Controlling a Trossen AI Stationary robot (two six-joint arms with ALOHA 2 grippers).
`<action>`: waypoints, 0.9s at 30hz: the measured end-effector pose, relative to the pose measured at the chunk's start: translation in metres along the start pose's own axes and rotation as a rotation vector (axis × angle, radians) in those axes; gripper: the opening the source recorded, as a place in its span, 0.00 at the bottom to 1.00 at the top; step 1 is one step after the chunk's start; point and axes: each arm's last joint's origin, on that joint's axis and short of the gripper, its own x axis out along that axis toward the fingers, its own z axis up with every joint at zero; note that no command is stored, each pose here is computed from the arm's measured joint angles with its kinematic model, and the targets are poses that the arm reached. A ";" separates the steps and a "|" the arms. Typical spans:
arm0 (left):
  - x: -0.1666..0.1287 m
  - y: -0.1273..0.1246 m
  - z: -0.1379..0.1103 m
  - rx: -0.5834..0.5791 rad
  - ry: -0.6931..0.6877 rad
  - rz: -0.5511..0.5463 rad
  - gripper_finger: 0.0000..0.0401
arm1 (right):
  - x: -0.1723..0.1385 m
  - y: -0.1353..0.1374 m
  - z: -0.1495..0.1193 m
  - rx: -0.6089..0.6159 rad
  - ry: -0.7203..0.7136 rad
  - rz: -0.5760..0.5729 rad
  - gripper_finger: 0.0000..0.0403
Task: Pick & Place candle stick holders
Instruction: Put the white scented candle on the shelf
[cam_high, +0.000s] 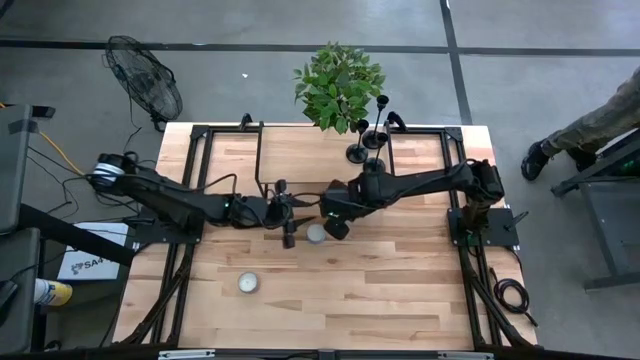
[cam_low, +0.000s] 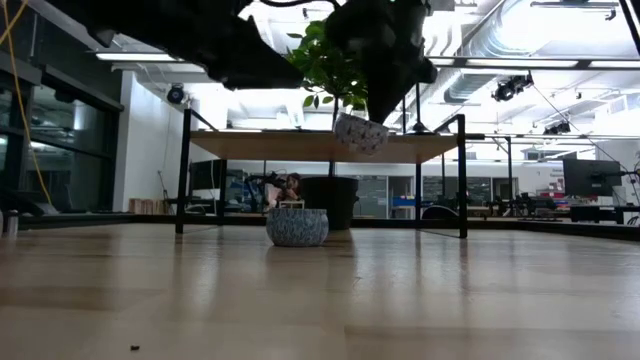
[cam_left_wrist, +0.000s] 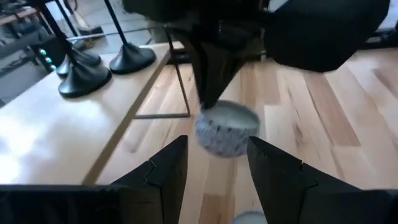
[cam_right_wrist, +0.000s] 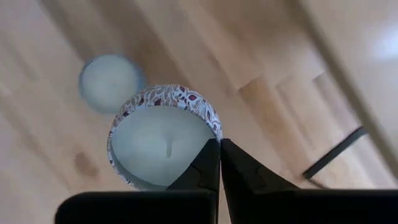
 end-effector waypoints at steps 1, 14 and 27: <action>0.001 0.000 0.000 -0.007 -0.011 0.011 0.41 | -0.001 0.001 0.000 0.007 -0.023 -0.020 0.00; 0.001 0.001 0.002 -0.065 -0.024 0.050 0.41 | -0.011 0.024 -0.007 0.010 -0.280 -0.160 0.00; -0.002 0.004 0.004 -0.039 -0.025 0.097 0.41 | -0.013 0.027 -0.008 0.005 -0.334 -0.206 0.00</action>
